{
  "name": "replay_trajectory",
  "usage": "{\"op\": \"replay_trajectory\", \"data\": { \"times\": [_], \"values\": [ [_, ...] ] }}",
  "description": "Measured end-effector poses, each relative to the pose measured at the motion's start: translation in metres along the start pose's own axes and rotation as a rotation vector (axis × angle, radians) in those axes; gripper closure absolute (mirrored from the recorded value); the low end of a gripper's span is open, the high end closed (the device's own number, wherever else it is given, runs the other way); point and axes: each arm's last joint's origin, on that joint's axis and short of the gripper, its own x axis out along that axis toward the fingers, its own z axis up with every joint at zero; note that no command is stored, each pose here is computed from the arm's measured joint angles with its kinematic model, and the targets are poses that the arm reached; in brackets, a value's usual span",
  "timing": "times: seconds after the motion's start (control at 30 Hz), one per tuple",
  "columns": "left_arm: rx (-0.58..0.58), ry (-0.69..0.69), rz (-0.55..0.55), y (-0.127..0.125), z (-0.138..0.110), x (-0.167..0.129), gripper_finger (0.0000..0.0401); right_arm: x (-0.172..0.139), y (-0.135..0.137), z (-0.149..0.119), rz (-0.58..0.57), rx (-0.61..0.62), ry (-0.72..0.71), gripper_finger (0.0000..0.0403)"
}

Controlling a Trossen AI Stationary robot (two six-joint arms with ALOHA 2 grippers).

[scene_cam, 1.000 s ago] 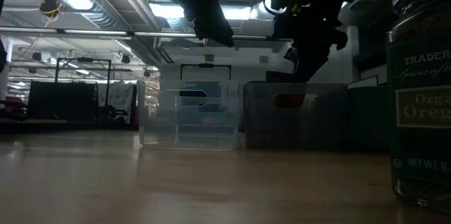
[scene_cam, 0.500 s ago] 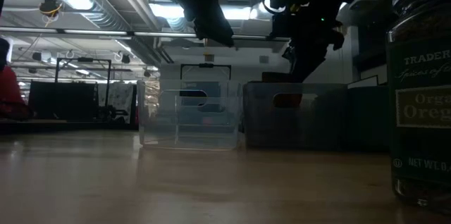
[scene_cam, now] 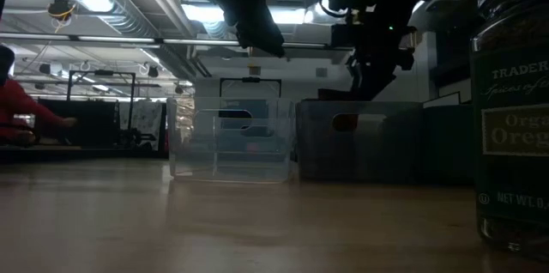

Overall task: Sort spices by type
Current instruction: Put the top orange seasoning pack into the black bin, then put the orange seasoning pack into the black bin

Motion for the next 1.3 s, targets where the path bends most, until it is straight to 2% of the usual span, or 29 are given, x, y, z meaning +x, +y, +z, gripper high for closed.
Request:
{"op": "replay_trajectory", "data": {
  "times": [0.17,0.43,0.63,0.77,0.9,1.13,1.3],
  "values": [
    [0.000,0.000,0.000,0.000,0.000,0.000,0.0246,-0.006,-0.003,0.007,-0.017,0.005,-0.027,0.0236],
    [-0.003,0.019,-0.001,0.000,-0.002,-0.001,0.0246,-0.026,-0.008,0.016,-0.013,0.002,-0.009,0.0233],
    [-0.061,0.075,-0.007,-0.005,-0.008,-0.023,0.0246,-0.050,-0.013,0.023,-0.005,-0.003,0.028,0.0233],
    [-0.175,0.172,-0.017,-0.014,-0.019,-0.046,0.0246,-0.065,-0.016,0.027,-0.005,-0.002,0.027,0.0233],
    [-0.342,0.301,-0.014,-0.031,-0.034,-0.070,0.0246,-0.071,-0.018,0.030,-0.008,0.001,0.016,0.0233],
    [-0.587,0.546,0.048,-0.067,-0.056,-0.083,0.0246,-0.072,-0.018,0.030,-0.006,0.002,0.016,0.0233],
    [-0.749,0.659,0.134,-0.089,-0.067,-0.089,0.0246,-0.072,-0.018,0.030,-0.005,0.003,0.017,0.0233]
  ]
}}
